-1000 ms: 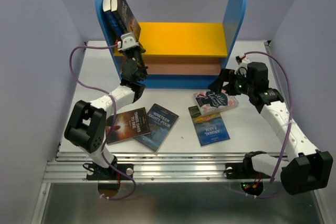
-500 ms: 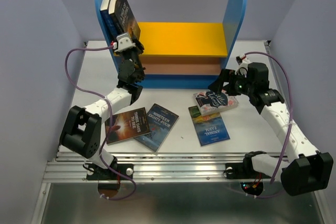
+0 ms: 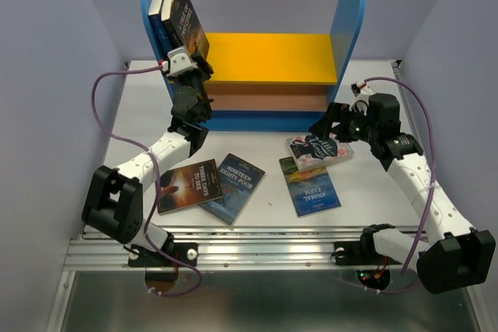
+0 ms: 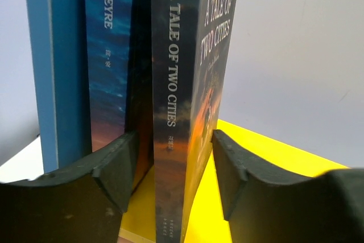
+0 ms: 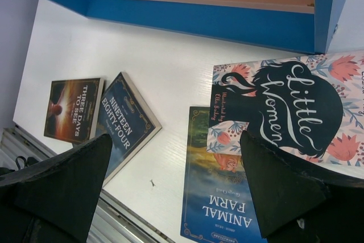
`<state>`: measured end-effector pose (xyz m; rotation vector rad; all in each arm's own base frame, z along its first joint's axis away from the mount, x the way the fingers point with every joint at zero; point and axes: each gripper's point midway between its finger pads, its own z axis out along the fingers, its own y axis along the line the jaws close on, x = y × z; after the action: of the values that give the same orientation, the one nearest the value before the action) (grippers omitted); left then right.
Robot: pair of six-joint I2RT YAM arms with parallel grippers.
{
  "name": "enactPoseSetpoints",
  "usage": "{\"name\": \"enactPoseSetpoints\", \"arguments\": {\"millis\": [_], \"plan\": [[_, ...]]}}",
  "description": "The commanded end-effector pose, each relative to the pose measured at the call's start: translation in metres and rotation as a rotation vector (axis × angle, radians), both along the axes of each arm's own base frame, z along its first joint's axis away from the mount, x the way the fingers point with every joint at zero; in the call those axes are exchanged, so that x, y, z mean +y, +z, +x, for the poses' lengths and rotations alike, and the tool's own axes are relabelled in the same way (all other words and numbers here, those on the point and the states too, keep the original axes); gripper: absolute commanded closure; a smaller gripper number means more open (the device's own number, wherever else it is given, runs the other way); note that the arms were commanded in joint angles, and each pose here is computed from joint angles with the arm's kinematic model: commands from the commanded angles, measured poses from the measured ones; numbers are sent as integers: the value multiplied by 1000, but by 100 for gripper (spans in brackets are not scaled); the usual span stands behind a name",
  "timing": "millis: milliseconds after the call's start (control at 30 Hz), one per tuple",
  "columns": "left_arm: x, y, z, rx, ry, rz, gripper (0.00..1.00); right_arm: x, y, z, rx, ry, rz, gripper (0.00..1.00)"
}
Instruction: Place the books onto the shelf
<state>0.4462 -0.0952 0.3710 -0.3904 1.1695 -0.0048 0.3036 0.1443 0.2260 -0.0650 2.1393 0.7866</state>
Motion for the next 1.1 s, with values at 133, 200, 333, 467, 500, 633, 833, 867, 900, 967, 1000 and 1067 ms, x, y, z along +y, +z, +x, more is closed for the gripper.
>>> {"name": "enactPoseSetpoints", "arguments": {"millis": [133,200,333,467,500,633,833,867,900,967,1000,1067], "plan": [[15,54,-33,-58,109,-127,13,1,9,0,-36,3,4,0],[11,61,-39,-59,93,-151,9,1,8,0,-28,-2,3,0],[22,55,-50,-23,127,-229,4,0,10,-2,-35,-7,3,0],[24,59,-60,-15,99,-268,1,-1,11,-5,-40,-5,2,0],[23,59,-62,-12,89,-268,1,-1,11,-6,-40,-2,1,0],[-1,76,-71,47,-89,-168,1,-1,17,-11,-63,7,2,0],[-61,97,-103,108,-516,-26,1,-2,18,-15,-74,5,0,0],[-77,99,-113,117,-619,-1,1,-2,18,-16,-73,7,0,0],[-84,100,-117,116,-661,5,1,-2,18,-16,-72,7,2,0],[-102,99,-120,120,-755,35,1,-2,17,-16,-68,10,3,0],[-104,98,-117,126,-760,42,1,-1,17,-16,-68,9,4,0],[-108,92,-99,174,-722,38,1,-1,17,-17,-68,10,6,0]]}}
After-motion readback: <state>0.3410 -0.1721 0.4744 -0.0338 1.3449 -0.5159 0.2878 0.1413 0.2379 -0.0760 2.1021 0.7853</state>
